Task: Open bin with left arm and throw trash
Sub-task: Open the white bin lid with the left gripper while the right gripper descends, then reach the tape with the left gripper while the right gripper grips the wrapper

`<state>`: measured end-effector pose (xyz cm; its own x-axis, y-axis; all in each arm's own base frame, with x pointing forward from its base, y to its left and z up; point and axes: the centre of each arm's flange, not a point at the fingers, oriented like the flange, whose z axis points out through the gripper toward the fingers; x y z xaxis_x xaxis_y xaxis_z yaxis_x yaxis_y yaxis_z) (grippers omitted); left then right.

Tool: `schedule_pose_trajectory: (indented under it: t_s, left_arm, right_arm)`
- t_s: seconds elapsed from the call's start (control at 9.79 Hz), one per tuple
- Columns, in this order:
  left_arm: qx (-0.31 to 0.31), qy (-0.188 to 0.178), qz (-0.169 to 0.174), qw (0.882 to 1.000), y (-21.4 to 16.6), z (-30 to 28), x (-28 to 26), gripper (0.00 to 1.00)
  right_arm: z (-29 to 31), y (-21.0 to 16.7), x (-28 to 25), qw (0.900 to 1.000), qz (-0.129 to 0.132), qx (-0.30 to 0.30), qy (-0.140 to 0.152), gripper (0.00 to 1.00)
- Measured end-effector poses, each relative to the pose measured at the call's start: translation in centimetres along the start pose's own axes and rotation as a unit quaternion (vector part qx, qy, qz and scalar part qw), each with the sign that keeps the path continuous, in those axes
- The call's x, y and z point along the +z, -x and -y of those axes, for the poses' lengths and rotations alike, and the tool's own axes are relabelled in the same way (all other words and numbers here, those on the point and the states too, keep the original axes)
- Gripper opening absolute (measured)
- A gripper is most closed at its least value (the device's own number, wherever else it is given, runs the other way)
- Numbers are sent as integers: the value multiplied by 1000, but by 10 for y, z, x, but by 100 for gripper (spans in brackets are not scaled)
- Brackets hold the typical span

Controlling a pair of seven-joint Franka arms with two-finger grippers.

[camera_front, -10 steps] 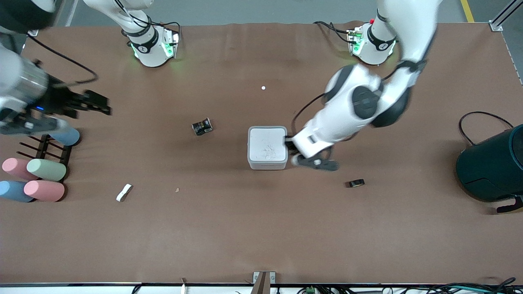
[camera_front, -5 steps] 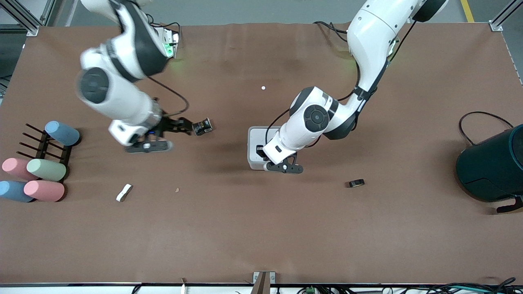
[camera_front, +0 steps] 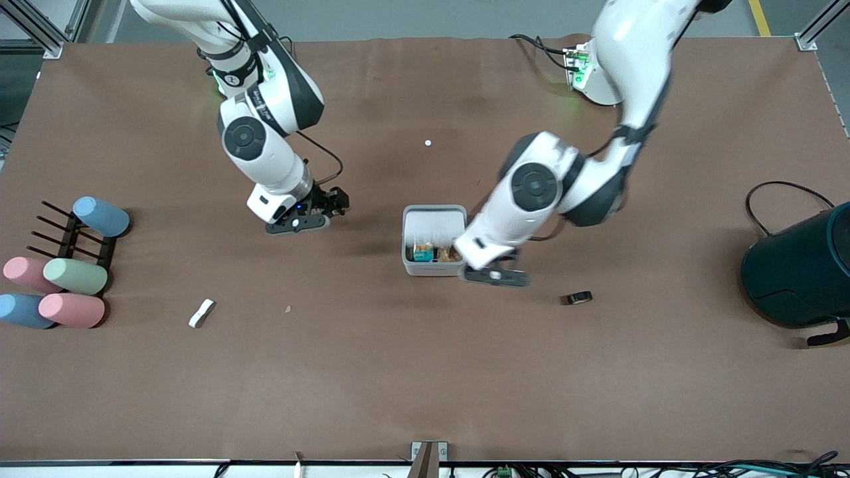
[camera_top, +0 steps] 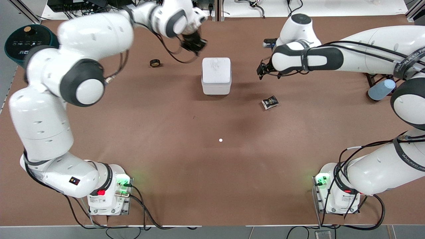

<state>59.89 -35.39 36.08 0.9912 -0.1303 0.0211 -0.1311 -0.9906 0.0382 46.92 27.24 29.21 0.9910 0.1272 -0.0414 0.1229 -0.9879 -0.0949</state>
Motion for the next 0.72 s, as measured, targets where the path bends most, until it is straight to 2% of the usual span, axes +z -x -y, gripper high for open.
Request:
schedule_pose_trajectory:
  t_s: [0.1,0.31,0.51,0.72]
  left_arm:
    - [24,-22,8,999,-8,42,-14,3]
    - [56,-50,32,997,-25,131,9,15]
    - [85,-50,42,994,-33,202,56,41]
    - [102,-36,13,994,-19,203,108,70]
  right_arm:
    - [0,4,4,1000,4,-3,3,100]
    - [-2,11,13,1000,13,-10,11,100]
    - [3,24,33,999,32,-29,26,100]
    - [4,28,50,998,47,-32,31,100]
